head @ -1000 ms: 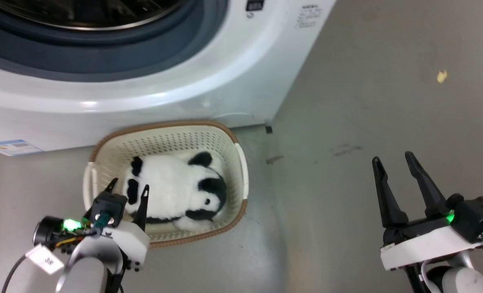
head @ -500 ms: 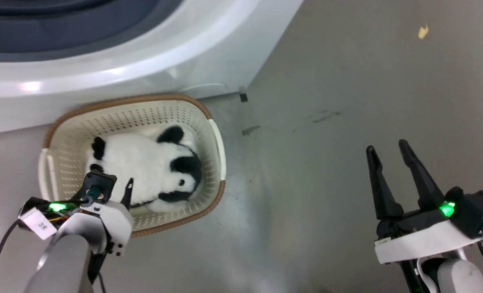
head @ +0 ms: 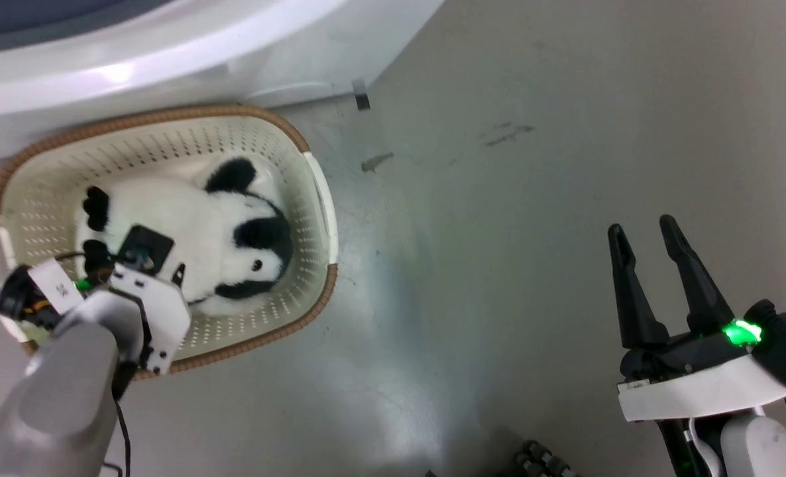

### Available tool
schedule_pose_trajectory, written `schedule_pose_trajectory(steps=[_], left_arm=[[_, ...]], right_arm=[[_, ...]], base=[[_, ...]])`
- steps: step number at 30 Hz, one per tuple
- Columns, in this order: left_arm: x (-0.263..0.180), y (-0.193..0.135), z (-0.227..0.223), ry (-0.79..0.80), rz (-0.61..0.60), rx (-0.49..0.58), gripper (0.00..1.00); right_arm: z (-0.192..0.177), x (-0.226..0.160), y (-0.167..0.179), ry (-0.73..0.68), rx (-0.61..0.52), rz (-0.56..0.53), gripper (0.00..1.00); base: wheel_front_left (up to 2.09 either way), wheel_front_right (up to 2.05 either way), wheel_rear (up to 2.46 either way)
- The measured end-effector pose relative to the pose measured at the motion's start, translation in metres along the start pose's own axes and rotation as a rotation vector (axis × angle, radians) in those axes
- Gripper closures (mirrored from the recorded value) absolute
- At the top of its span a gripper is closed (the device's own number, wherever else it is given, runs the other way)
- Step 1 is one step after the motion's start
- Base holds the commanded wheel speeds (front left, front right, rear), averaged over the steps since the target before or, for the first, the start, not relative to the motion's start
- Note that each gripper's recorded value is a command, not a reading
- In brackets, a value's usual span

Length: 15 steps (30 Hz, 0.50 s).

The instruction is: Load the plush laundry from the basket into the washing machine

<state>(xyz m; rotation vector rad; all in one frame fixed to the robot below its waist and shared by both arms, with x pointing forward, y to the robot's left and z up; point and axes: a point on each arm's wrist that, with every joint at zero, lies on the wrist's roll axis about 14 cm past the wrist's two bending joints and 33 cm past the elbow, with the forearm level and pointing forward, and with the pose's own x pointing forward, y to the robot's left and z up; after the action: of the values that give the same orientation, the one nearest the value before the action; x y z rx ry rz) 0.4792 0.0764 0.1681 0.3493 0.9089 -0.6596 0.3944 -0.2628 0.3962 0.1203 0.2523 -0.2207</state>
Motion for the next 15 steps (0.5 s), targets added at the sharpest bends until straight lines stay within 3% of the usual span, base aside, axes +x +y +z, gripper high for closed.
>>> schedule_pose_trajectory(steps=[15], left_arm=[[0.062,0.009,-0.029,0.194,-0.031,0.030,0.00]], right_arm=[[-0.030,0.010,-0.016,0.062,0.016,-0.059,0.00]], base=[[0.00,0.00,0.00]])
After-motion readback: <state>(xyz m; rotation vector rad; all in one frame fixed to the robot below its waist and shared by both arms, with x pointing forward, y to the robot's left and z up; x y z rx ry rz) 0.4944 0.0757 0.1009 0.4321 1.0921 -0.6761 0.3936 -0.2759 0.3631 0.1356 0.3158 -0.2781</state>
